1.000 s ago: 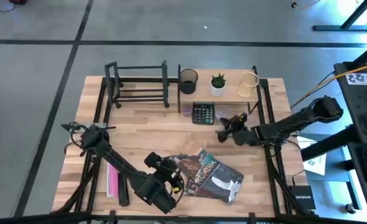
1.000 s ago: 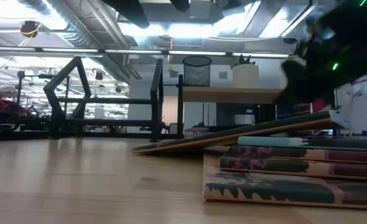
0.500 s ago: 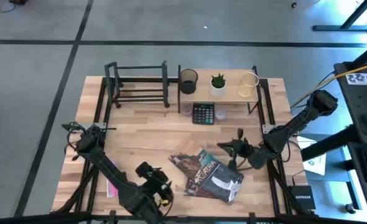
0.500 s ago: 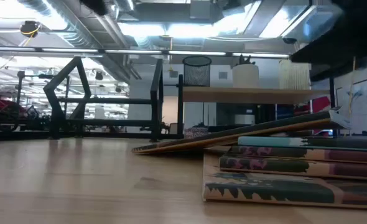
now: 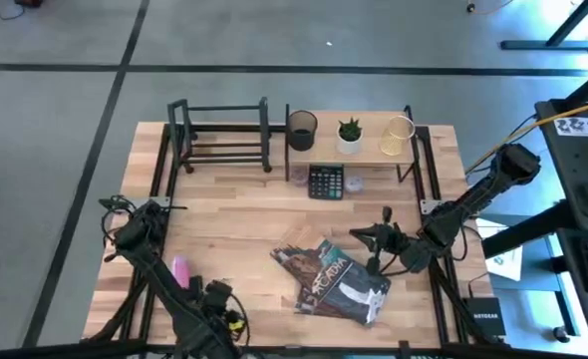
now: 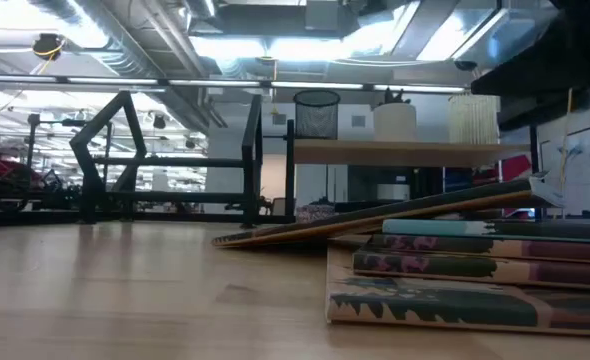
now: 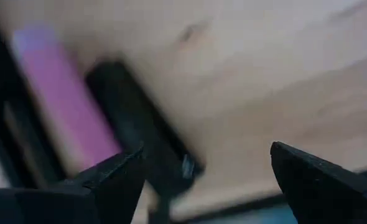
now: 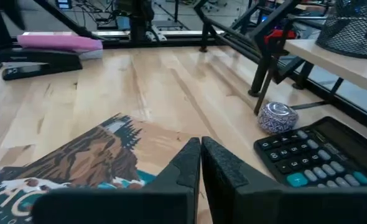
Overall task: Stock shelves
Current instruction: Put the black stapler under the shelf
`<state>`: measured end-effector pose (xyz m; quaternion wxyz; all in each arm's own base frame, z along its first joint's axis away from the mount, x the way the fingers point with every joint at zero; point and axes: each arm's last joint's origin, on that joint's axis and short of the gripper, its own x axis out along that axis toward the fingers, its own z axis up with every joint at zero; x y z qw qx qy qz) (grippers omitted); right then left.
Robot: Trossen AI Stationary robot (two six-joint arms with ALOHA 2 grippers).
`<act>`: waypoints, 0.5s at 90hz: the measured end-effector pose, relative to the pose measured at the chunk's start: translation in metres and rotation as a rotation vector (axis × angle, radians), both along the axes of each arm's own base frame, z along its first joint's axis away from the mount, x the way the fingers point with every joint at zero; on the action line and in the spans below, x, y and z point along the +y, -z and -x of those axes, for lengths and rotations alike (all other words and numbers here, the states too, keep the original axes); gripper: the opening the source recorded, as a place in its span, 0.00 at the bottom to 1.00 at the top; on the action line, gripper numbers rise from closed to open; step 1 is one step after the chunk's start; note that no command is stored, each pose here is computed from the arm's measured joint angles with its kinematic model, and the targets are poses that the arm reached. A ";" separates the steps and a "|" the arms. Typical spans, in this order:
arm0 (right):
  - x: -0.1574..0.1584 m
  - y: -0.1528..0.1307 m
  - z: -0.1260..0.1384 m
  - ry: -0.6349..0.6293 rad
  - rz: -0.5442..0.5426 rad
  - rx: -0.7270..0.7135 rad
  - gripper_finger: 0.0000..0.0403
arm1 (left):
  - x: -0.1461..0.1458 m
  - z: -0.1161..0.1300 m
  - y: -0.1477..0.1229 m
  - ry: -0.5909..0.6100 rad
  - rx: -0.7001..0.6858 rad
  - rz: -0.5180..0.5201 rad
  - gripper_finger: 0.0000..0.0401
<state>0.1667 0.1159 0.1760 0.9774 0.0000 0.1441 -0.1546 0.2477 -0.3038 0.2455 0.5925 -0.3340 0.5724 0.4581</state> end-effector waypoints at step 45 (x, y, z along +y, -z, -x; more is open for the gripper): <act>-0.001 0.000 0.000 0.015 0.023 0.000 0.00 | -0.020 0.011 0.035 -0.203 0.021 0.039 0.79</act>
